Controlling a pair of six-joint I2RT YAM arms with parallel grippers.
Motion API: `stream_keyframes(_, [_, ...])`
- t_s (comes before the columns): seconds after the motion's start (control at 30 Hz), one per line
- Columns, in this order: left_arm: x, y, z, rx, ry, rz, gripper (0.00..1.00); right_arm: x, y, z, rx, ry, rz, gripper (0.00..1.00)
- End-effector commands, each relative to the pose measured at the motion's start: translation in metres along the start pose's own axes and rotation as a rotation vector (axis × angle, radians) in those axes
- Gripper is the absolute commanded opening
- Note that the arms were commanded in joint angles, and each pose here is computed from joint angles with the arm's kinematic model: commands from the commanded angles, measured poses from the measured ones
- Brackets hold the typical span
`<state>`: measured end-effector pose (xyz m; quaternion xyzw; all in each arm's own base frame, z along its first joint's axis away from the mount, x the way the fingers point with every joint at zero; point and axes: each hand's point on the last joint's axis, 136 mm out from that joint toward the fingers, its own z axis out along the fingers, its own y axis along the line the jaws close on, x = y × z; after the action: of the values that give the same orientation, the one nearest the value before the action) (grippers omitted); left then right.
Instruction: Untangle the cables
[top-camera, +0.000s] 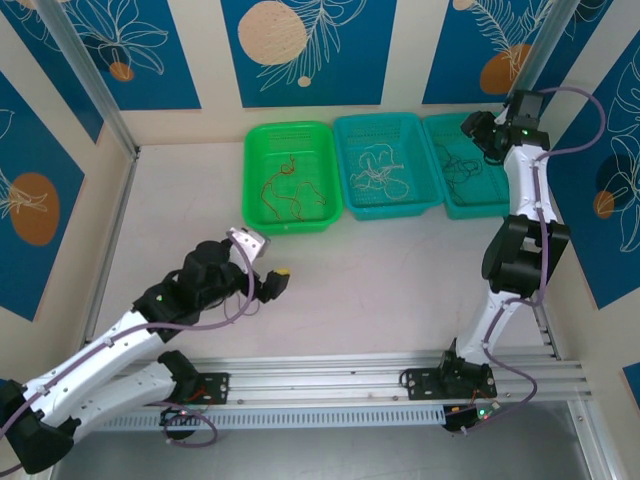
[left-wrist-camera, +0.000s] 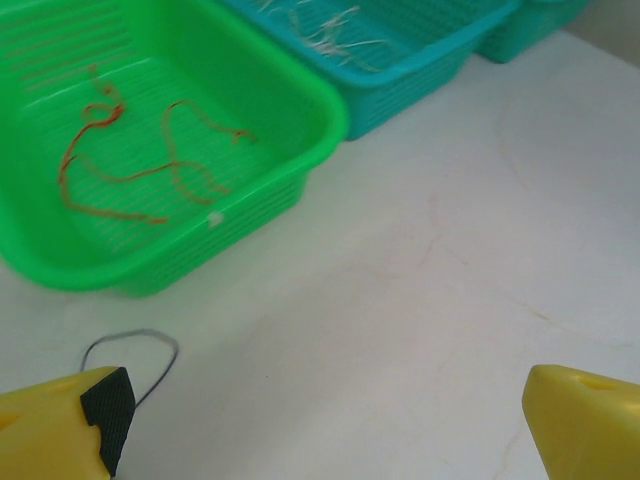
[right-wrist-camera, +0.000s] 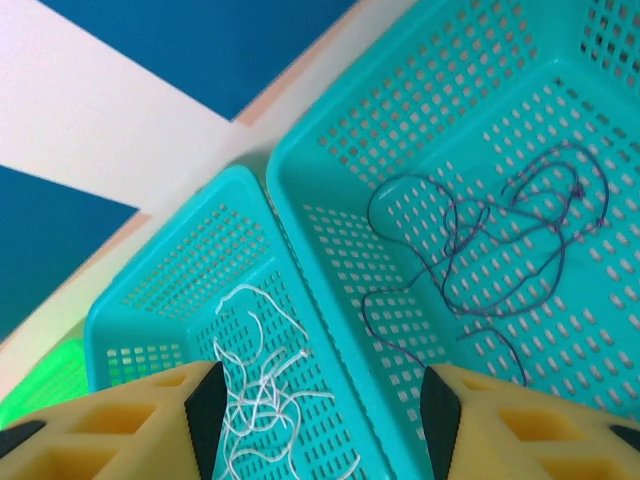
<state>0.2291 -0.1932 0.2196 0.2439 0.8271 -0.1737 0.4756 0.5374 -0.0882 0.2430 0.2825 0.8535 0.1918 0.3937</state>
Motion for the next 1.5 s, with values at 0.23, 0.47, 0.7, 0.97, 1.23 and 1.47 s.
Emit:
stream_keyframes(0.23, [0.076,0.088,0.003,-0.398,0.273,-0.490,0.97,0.100,0.121,-0.111,-0.339,-0.010,-0.200,0.57])
stream_keyframes(0.47, [0.113,0.106,0.030,-0.428,0.393,-0.606,0.75,0.234,0.172,-0.161,-0.535,0.225,-0.402,0.56])
stream_keyframes(0.7, [0.132,0.131,0.065,-0.456,0.467,-0.602,0.44,0.358,0.186,-0.178,-0.586,0.506,-0.520,0.56])
stream_keyframes(0.97, [0.150,0.134,0.098,-0.423,0.535,-0.564,0.35,0.382,0.181,-0.169,-0.546,0.560,-0.510,0.55])
stream_keyframes(1.23, [0.171,0.130,0.108,-0.391,0.586,-0.565,0.10,0.387,0.179,-0.166,-0.533,0.587,-0.502,0.55])
stream_keyframes(1.47, [0.133,0.108,0.097,-0.255,0.464,-0.618,0.00,0.381,0.184,-0.169,-0.587,0.566,-0.454,0.56])
